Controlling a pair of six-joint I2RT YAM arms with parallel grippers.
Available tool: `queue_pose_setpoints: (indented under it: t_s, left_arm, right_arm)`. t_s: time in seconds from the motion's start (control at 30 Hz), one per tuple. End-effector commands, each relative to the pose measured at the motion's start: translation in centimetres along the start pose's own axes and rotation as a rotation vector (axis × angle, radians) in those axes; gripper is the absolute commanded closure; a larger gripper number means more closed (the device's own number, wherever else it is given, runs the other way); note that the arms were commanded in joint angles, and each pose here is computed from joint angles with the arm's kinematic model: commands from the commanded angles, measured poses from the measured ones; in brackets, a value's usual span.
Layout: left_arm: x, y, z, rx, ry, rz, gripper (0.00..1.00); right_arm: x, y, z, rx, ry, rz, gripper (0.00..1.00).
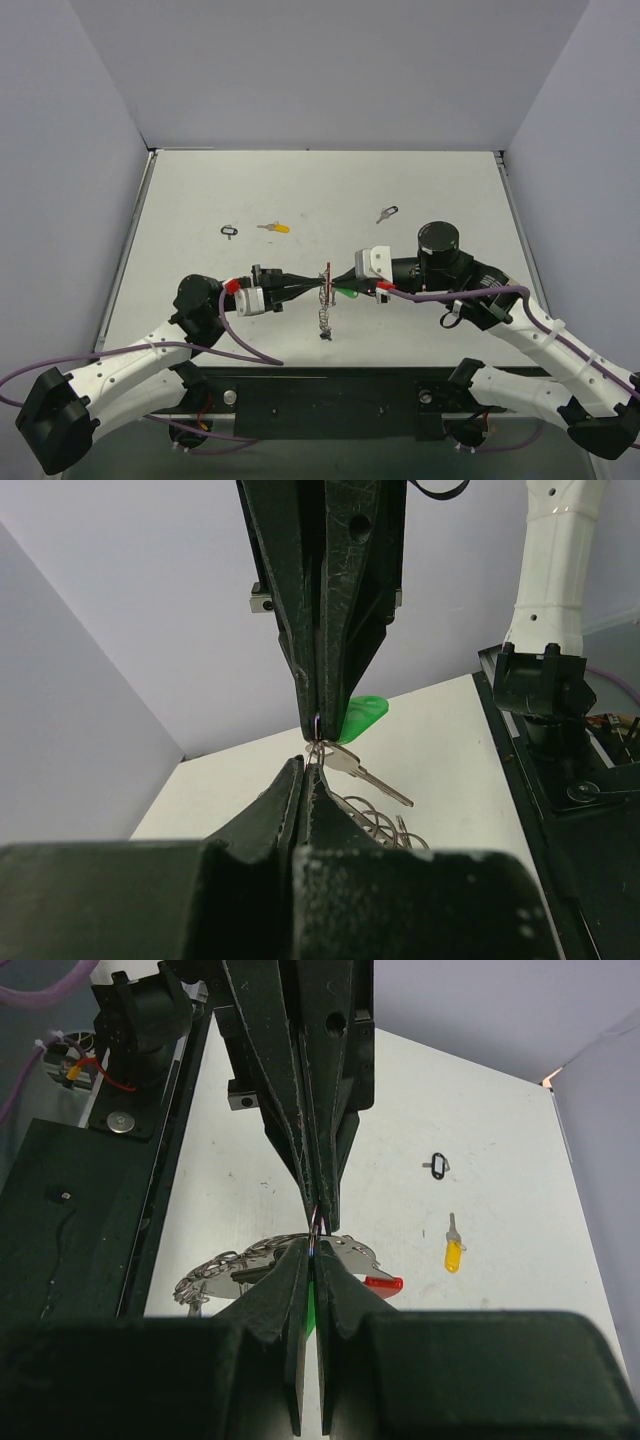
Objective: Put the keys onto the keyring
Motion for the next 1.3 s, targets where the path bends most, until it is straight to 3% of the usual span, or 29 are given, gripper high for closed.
queue_pose_setpoints:
  t_s: [0.0, 1.27]
  left_arm:
    - [1.61, -0.83, 3.25, -0.102, -0.105, 0.039, 1.0]
    - [1.38, -1.19, 2.75, -0.06, -0.099, -0.014, 1.0]
  right_arm:
    - [-0.27, -0.54, 0.16, -0.006, 0.008, -0.009, 1.0]
    - [-0.52, -1.23, 0.17, 0.026, -0.076, -0.015, 1.0]
Point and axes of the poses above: each gripper's point midway between its finger pads, its own y axis back along the fingers, its own x axis along the line the jaws close on, z = x × y, the point moved 9 cm from there along y, back along the fingers, and after that the axes turned 7 degrees about -y, right-handed, at the moved point
